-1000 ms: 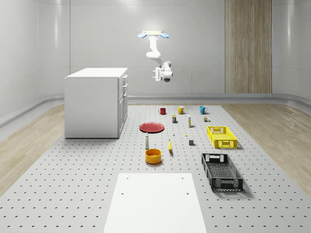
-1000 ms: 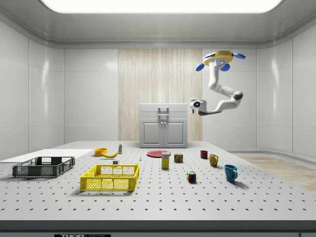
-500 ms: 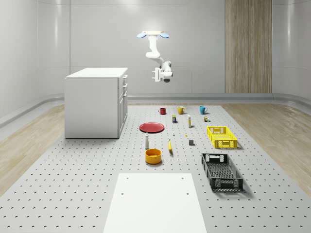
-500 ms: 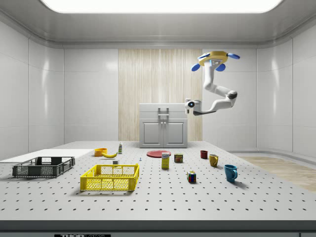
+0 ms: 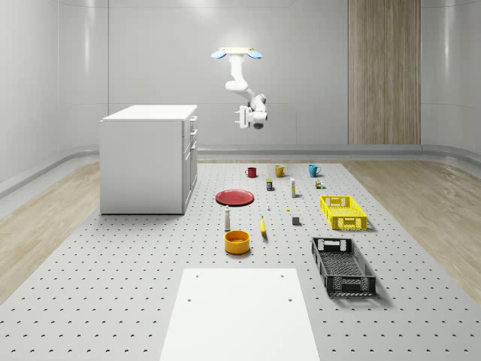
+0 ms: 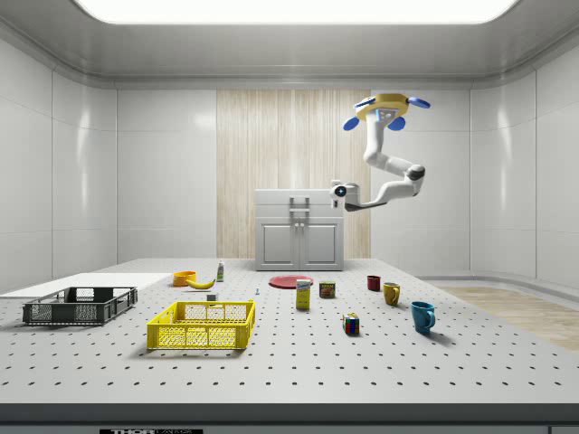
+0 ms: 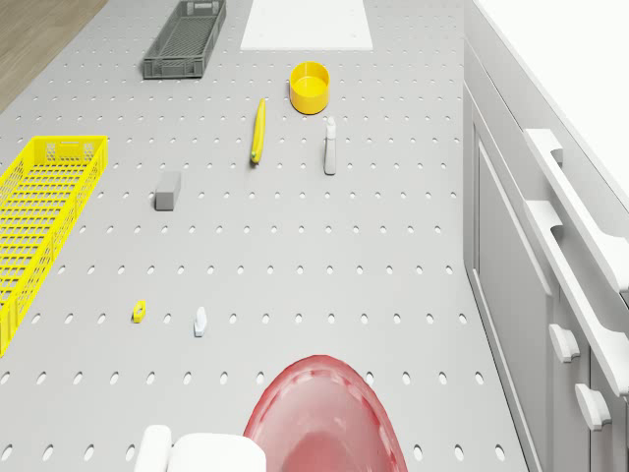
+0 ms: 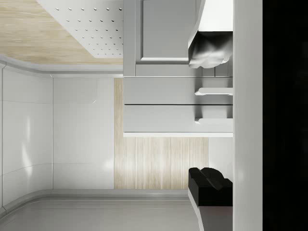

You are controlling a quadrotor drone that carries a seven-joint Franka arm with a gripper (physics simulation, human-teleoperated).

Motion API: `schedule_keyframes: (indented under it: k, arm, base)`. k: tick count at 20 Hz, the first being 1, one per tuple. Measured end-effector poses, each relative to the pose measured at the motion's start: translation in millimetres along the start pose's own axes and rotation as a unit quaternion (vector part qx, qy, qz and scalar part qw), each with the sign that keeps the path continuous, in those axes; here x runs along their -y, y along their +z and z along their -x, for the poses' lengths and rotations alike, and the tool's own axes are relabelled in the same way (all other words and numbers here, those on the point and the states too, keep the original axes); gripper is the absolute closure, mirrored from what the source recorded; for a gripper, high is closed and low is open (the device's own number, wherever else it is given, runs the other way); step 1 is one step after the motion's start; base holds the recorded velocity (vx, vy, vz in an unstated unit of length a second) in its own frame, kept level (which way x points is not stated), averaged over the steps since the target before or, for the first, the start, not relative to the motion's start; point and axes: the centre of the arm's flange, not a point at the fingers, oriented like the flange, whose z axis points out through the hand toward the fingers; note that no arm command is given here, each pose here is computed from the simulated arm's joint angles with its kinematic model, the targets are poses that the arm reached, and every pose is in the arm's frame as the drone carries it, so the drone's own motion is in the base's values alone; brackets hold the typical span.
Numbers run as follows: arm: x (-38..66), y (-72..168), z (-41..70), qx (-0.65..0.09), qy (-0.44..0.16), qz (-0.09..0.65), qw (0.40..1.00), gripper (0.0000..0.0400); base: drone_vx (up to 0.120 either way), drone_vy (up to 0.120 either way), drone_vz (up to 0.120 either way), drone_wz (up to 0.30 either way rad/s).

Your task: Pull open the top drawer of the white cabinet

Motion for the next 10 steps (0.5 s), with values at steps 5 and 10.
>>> schedule_keyframes:
  k: [5, 10]
  arm:
    - [0.0, 0.0, 0.0, 0.0, 0.0, 0.0, 1.0, 0.0095]
    - [0.0, 0.0, 0.0, 0.0, 0.0, 0.0, 1.0, 0.0095]
  base:
    - [0.12, 0.0, 0.0, 0.0]
    - [0.104, 0.0, 0.0, 0.0]
